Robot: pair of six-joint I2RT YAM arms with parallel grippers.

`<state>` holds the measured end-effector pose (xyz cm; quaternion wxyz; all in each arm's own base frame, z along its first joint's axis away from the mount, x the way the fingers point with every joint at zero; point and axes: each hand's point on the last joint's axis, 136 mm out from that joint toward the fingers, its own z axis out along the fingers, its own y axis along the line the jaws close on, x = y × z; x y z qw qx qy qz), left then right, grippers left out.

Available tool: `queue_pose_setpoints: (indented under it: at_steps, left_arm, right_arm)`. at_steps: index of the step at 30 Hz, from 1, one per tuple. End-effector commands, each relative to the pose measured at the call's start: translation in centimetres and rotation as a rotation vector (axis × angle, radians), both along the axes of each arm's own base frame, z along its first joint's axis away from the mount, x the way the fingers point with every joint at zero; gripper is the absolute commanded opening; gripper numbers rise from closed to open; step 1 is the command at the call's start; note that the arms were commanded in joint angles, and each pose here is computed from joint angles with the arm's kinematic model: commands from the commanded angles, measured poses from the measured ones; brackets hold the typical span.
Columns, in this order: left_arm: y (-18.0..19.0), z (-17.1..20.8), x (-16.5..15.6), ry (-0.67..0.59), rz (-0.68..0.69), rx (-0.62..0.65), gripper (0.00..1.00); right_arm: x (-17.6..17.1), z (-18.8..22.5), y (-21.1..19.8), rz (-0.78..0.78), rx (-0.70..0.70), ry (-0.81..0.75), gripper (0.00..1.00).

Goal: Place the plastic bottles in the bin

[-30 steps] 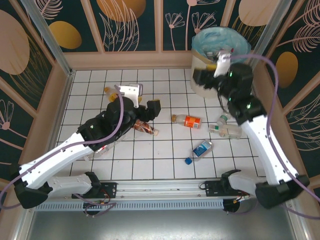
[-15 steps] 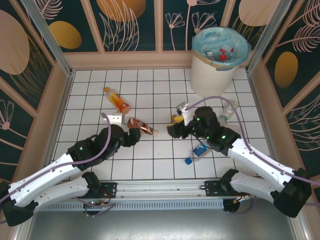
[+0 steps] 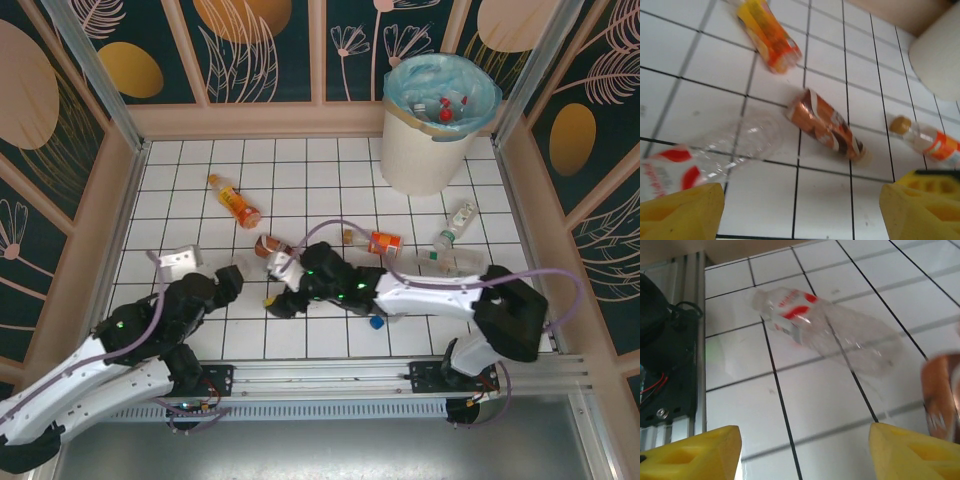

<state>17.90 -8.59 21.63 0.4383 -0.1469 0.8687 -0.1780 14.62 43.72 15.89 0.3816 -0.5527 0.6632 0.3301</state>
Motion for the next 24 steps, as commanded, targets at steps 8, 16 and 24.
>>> queue_pose_setpoints:
  at_steps: [8,16,24]
  left_arm:
    - [7.8,7.0,-1.1,-0.151,0.257,0.038,0.81]
    - [8.0,7.9,-1.1,-0.165,0.253,0.054,0.81]
    - [7.7,8.2,-0.9,-0.170,0.241,0.052,0.81]
  right_arm:
    - [-1.1,-1.5,10.6,0.336,-0.102,-0.289,0.80]
    - [-0.1,-6.3,14.9,0.445,-0.213,-0.356,0.82]
    - [1.9,-12.4,16.0,0.466,-0.390,-0.385,0.83]
